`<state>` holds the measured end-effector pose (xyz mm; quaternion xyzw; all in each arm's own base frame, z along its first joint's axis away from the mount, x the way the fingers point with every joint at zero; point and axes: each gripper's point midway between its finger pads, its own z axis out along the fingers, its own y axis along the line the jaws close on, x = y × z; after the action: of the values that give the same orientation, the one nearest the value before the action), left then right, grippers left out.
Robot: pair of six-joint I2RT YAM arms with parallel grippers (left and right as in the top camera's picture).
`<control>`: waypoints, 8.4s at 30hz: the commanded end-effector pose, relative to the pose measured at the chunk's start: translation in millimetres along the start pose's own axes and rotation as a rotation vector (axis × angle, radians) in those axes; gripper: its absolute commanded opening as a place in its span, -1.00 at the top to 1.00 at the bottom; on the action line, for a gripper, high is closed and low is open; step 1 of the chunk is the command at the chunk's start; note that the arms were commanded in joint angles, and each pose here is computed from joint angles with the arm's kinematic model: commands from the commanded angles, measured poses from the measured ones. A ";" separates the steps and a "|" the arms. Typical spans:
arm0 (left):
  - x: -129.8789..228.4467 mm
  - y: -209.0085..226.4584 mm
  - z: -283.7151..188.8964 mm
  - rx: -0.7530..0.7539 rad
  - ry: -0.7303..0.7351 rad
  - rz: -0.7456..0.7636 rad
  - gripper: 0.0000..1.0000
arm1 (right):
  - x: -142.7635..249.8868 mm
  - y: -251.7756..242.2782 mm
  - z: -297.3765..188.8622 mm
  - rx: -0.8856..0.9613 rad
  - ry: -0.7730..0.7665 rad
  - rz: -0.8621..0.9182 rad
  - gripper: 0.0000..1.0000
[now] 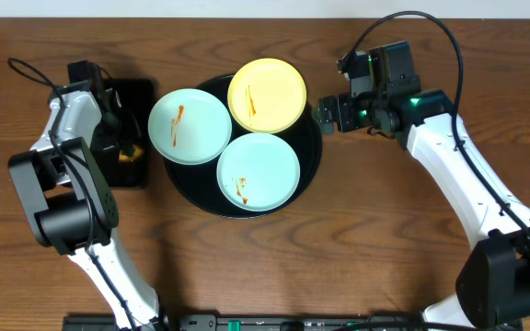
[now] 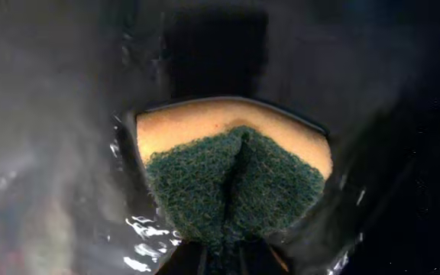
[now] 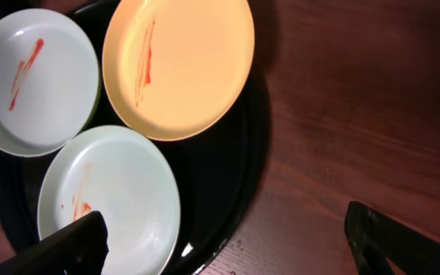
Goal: Clean dirty plates on tray and stack at the side
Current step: 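Grasp the green-yellow sponge with the left gripper, then lift the sponge and carry it toward the left light-blue plate, then grip the front light-blue plate rim with the right gripper, then scrub the front light-blue plate with the sponge in the left gripper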
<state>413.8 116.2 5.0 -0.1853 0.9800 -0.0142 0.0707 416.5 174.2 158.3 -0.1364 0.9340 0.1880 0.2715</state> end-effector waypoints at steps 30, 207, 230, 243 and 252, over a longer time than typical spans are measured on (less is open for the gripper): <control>2.5 17.7 -172.8 -0.111 -0.268 -0.077 0.86 | 49.7 48.2 99.1 -0.178 0.199 0.062 0.13; 204.2 -203.9 2.2 0.061 0.218 0.309 0.71 | 127.3 40.6 140.1 0.105 0.406 0.261 0.98; 156.7 -266.8 -1.0 0.305 -0.004 0.323 0.85 | 127.2 40.7 140.2 0.105 0.406 0.260 0.98; 156.8 -226.0 7.6 0.095 -0.003 0.267 0.85 | 127.2 40.6 140.2 0.105 0.406 0.260 0.98; 179.1 -197.4 0.9 -0.020 0.116 0.257 0.85 | 127.3 40.6 140.1 0.105 0.406 0.261 0.98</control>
<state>334.6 -151.0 3.7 -0.0445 0.9969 -0.0488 0.0427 362.3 257.4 4.4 -0.0466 0.9829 0.1652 0.0664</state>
